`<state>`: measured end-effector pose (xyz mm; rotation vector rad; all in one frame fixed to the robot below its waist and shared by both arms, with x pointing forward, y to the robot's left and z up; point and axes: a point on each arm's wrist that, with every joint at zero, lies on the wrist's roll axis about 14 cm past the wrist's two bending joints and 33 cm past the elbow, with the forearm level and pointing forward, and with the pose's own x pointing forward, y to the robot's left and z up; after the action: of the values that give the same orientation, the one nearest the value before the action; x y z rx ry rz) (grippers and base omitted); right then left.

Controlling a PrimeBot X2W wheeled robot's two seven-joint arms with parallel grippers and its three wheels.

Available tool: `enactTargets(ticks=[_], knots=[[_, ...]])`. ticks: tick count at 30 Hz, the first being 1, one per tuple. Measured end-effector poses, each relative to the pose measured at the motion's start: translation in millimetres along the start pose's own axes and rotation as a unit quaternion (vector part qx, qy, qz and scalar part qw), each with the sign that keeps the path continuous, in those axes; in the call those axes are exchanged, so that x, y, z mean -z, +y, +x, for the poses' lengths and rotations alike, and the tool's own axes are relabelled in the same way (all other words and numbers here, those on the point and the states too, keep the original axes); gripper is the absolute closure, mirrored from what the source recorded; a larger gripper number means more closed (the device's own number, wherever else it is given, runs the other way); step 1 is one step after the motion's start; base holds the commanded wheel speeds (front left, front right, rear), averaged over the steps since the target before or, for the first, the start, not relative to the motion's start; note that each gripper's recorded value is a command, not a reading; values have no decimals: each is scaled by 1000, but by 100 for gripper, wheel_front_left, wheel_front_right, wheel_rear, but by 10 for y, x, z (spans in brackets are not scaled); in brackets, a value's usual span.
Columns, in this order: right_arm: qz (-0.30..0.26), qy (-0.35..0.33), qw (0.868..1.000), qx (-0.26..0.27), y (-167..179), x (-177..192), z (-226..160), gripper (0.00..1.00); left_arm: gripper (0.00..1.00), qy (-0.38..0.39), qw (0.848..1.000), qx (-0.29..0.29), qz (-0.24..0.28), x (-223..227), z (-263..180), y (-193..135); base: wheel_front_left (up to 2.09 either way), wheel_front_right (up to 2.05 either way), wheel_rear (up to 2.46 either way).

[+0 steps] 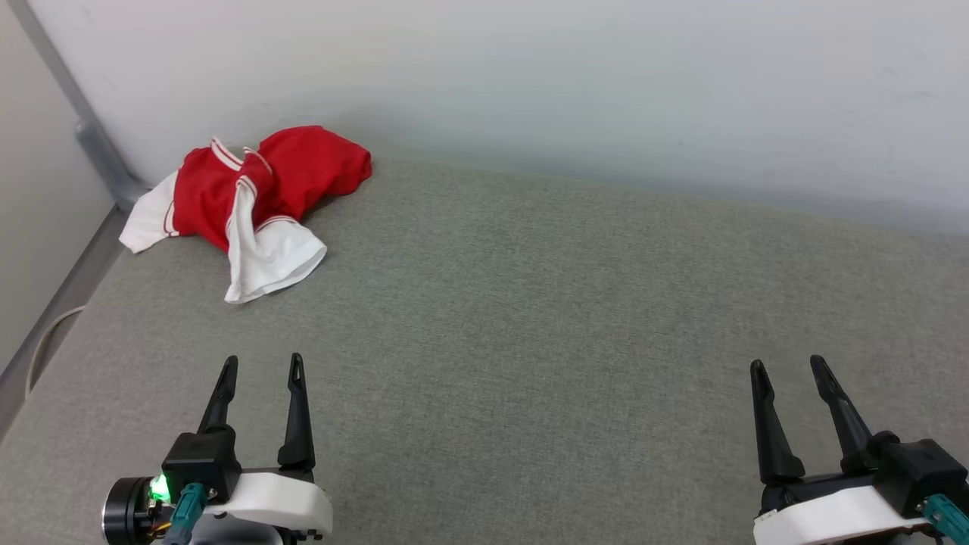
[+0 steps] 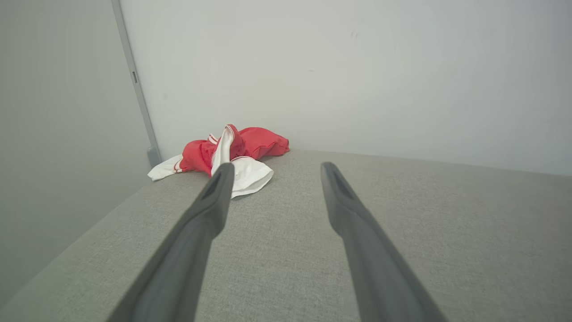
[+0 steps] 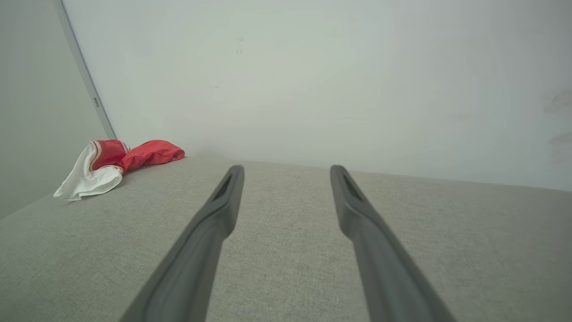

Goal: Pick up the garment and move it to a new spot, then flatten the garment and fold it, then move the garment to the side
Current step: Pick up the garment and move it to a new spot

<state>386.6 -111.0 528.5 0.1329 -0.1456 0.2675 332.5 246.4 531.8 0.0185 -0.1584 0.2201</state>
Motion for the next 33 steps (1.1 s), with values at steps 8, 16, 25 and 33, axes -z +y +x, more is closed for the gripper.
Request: enactTargets(ticks=[8, 16, 25, 33], knots=[[7, 4, 999, -50, 318, 60, 174, 0, 0, 2, 999, -50, 7, -18, -161, 327, 0, 0, 0], [16, 9, 995, -101, 654, 129, 316, 0, 0, 4, 995, -100, 15, -41, -348, 644, 0, 0, 0], [21, 14, 990, -140, 917, 194, 419, 0, 0, 9, 989, -149, 17, -49, -549, 919, 0, 0, 0], [26, 21, 987, -159, 1053, 258, 467, 0, 0, 15, 985, -170, 20, -33, -636, 1026, 0, 0, 0]])
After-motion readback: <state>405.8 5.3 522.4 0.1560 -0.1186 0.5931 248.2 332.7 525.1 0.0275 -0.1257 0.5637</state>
